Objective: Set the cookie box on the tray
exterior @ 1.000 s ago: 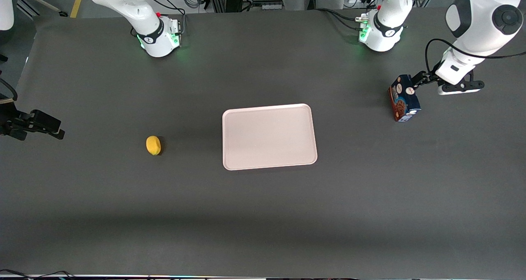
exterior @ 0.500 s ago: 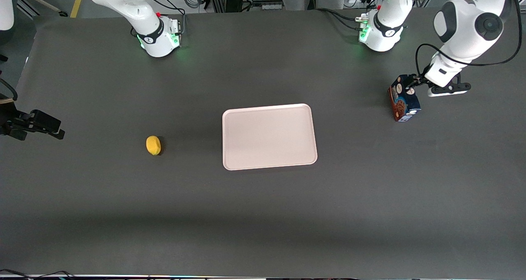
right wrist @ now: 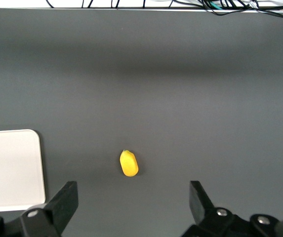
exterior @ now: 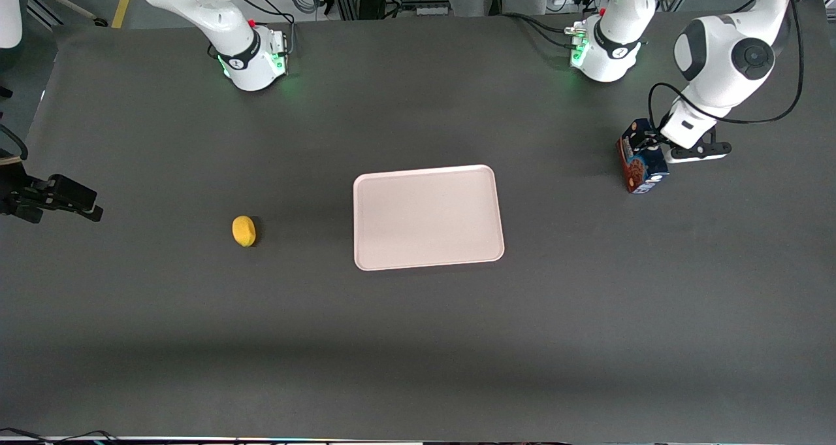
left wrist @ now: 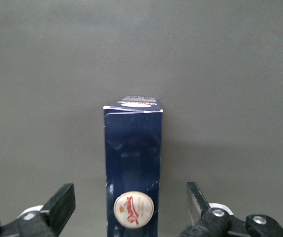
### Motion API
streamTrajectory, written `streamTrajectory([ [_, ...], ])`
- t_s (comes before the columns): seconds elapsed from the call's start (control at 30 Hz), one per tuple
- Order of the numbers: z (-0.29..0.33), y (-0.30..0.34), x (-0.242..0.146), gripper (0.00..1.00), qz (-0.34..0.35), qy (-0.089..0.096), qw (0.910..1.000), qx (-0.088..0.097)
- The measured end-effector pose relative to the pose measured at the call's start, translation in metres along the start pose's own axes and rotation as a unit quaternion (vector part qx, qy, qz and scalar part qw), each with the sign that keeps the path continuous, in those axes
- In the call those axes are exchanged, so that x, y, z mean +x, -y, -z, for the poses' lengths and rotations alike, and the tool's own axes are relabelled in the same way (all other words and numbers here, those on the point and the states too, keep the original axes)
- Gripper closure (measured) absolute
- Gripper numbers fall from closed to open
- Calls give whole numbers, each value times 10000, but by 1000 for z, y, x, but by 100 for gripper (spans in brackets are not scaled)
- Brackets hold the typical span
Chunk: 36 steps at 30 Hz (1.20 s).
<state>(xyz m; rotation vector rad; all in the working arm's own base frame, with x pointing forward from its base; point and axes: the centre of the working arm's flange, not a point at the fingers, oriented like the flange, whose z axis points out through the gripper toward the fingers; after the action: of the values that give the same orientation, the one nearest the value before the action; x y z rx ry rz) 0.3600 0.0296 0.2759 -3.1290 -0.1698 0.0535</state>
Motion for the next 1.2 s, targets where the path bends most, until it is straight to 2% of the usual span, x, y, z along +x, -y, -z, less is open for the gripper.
streamTrajectory([
  [0.2,-14,-4,-2,0,-58,60,10000,-4],
  [0.7,-32,-14,-6,3,-208,50,9998,-7],
  [0.8,-34,-14,-8,12,-212,49,9998,-8],
  [0.9,-35,-14,-8,12,-240,45,9997,-8],
  [0.97,-35,-14,-8,17,-273,38,9996,-9],
  [1.07,-35,-14,-8,18,-347,34,9994,-9],
  [1.17,-35,-13,-8,30,-400,39,9992,-10],
  [1.2,-36,-13,-8,41,-407,40,9992,-11],
])
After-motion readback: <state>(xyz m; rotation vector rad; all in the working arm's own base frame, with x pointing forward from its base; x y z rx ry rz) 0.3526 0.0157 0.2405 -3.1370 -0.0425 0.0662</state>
